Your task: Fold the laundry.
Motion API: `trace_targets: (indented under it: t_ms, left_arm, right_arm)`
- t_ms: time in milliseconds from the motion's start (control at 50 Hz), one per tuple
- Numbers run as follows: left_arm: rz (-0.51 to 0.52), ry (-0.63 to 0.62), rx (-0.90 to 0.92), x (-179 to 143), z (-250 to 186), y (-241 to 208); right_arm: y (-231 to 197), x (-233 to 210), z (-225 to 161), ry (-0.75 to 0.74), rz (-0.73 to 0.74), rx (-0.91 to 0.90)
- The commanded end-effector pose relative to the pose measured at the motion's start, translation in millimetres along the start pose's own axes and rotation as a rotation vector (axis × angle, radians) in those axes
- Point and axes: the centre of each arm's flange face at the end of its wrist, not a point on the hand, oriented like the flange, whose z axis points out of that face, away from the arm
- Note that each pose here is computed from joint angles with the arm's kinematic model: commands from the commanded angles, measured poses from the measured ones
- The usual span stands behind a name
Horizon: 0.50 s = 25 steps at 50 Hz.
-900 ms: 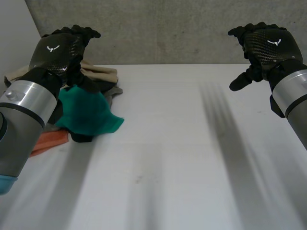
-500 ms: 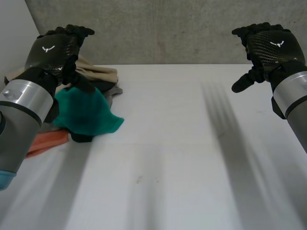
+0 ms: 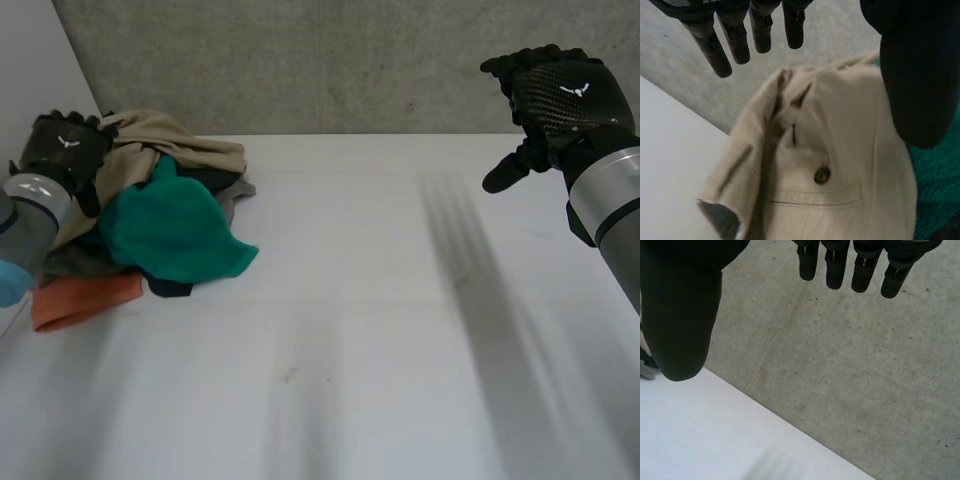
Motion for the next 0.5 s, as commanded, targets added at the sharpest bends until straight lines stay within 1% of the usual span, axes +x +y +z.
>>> trace_targets:
  t_ms: [20,100,140,180,220,240,260,280,340,360,400,420,460,500]
  left_arm:
    - [-0.023,0.045,0.011,7,31,26]
    - [-0.033,0.03,0.033,5,39,25]
    - [-0.038,-0.008,0.077,-1,43,15]
    - [-0.042,-0.024,0.103,-1,44,9]
    - [-0.054,-0.043,0.147,-2,39,-11]
    - [-0.062,-0.049,0.175,-3,34,-25]
    - [-0.076,-0.052,0.223,-4,24,-49]
    - [-0.101,-0.044,0.28,-2,11,-75]
    - [-0.155,-0.014,0.388,5,-16,-120]
    - [-0.194,0.006,0.456,10,-33,-145]
    - [-0.236,0.039,0.512,17,-51,-166]
    - [-0.283,0.085,0.555,28,-67,-184]
    - [-0.326,0.142,0.58,42,-80,-196]
    - [-0.363,0.22,0.596,65,-94,-204]
  right_arm:
    - [3,-2,-1,-0.006,0.0,-0.008]
    - [7,-2,1,-0.005,-0.002,-0.021]
    - [9,0,3,-0.001,0.0,-0.026]
    - [9,1,3,0.002,-0.002,-0.027]
    - [7,2,4,0.004,-0.001,-0.021]
    - [6,2,4,0.006,-0.002,-0.018]
    - [5,3,5,0.008,-0.003,-0.016]
    - [5,3,5,0.009,-0.003,-0.013]
    - [2,7,6,0.02,-0.004,-0.002]
    - [2,9,7,0.026,-0.005,-0.002]
    - [2,14,8,0.042,-0.006,-0.001]
    - [2,19,10,0.055,-0.007,-0.002]
    - [2,21,10,0.063,-0.007,-0.002]
    - [1,22,10,0.065,-0.007,-0.001]
